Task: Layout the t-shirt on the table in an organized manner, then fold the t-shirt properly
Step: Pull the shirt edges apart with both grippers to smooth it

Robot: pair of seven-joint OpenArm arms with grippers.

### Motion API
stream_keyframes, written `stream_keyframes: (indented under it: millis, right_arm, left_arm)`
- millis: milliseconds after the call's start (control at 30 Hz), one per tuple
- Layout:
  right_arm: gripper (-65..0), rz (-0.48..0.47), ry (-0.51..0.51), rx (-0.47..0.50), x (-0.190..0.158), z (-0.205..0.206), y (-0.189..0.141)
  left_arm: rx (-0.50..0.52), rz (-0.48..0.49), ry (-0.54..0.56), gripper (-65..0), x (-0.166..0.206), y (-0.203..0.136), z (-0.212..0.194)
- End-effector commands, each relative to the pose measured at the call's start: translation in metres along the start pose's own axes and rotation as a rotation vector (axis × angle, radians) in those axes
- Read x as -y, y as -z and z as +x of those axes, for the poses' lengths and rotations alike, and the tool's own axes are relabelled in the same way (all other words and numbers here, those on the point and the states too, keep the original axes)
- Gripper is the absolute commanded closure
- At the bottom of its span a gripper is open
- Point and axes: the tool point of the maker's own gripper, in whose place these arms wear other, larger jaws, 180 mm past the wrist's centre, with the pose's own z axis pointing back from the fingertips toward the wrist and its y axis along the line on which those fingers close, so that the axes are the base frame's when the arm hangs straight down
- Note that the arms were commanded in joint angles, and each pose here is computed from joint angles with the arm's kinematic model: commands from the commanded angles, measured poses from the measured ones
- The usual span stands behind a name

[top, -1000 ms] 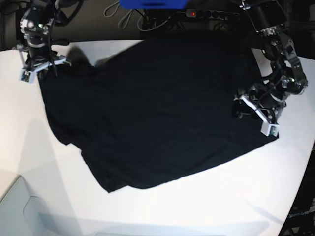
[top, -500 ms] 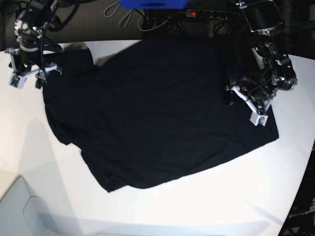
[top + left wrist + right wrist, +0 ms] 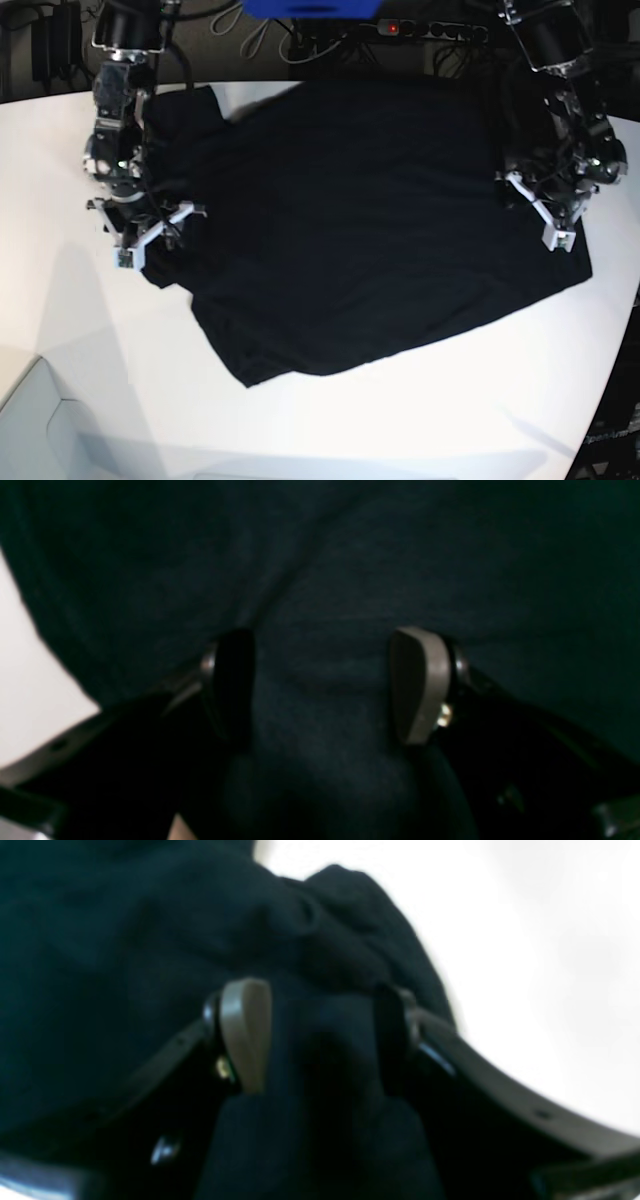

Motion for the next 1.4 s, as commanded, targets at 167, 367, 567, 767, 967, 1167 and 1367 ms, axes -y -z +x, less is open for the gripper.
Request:
stream_keyframes:
  millis: [167,367,567,767,967,1167,1367]
  right_arm:
    - [-33.2,0.025,-0.037,-0.054,-0.01,-0.033,-0.003]
    - [-33.1,0.162,-0.143,-0.101,-0.066,-0.075,-0.039]
    - [-33.1,0.22,-0.18,0.027,-0.092,-0.039,-0.075]
    - [-33.2,0.171,-0.215,0.163,-0.072,0.016,-0.079]
    - [-33.5,0.119,-0.201,0.279,-0.057,0.087,-0.051]
    - [-33.6,0.107,-0.169,0.234,-0.053,0.129,0.016]
    - [-33.7,0.103,-0.115,0.072,-0.047,0.131,0.076]
  left_arm:
    - [0.101,0.071,-0.006,-41.5,-0.031,-0.016,0.051]
    - [0.185,0.071,-0.008,-41.5,-0.031,-0.023,0.094]
    - [0.209,0.039,-0.019,-41.4,-0.013,-0.021,0.102]
    - [0.112,0.019,-0.034,-41.4,-0.005,-0.007,0.051]
    - [0.005,0.013,-0.054,-41.4,-0.008,0.003,0.004]
    - [-0.054,0.016,-0.07,-41.4,-0.019,0.008,-0.016]
    - [-0.066,0.02,-0.067,-41.4,-0.02,0.007,-0.023]
